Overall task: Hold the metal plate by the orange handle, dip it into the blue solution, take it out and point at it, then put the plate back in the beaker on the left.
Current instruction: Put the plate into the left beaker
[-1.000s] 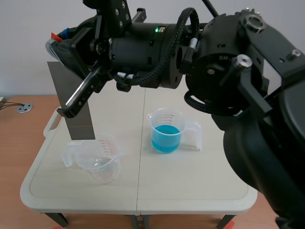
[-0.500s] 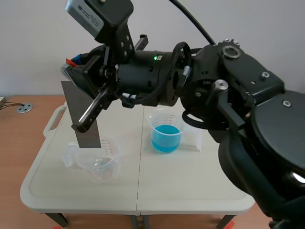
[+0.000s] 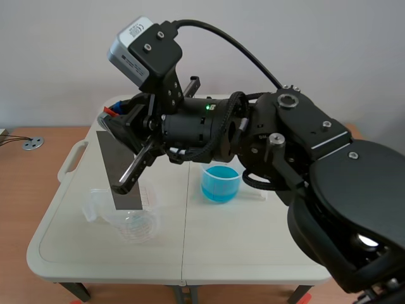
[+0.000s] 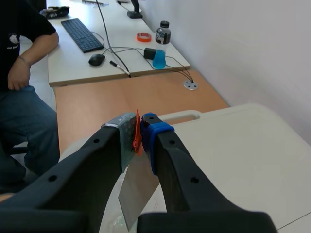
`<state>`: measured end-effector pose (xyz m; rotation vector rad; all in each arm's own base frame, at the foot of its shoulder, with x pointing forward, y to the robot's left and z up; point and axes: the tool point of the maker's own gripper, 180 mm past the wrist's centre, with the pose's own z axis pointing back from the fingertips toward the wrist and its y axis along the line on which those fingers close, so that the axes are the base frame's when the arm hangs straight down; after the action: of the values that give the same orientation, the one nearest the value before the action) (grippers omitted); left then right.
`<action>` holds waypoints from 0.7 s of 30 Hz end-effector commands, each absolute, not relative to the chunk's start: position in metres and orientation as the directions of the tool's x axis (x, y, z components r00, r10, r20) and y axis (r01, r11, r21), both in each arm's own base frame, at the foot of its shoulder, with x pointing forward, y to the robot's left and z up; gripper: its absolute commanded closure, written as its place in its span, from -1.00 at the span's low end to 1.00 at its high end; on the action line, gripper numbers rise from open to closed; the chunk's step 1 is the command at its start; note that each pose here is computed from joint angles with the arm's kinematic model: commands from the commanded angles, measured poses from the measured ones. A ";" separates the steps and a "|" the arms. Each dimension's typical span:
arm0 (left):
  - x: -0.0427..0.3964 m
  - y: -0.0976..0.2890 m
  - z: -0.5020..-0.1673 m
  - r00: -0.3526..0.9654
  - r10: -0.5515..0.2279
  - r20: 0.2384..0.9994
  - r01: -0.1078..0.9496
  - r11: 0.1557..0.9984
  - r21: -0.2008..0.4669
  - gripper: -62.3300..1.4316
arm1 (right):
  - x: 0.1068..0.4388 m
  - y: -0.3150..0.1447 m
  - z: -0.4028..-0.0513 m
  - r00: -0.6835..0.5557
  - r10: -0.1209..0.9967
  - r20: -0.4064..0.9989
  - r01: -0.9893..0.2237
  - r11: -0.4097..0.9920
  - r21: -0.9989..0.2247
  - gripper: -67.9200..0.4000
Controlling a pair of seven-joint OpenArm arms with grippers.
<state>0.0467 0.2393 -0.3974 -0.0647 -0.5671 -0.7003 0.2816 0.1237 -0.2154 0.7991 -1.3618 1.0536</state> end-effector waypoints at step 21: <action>0.047 0.238 -0.396 0.619 -0.585 0.524 0.622 0.773 0.127 0.92 | 0.285 0.129 -0.267 -0.020 0.138 0.990 -0.931 0.358 -0.069 0.95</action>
<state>0.0466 0.2394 -0.3974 -0.0645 -0.5667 -0.7003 0.2812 0.1260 -0.2746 0.8148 -1.2738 1.0209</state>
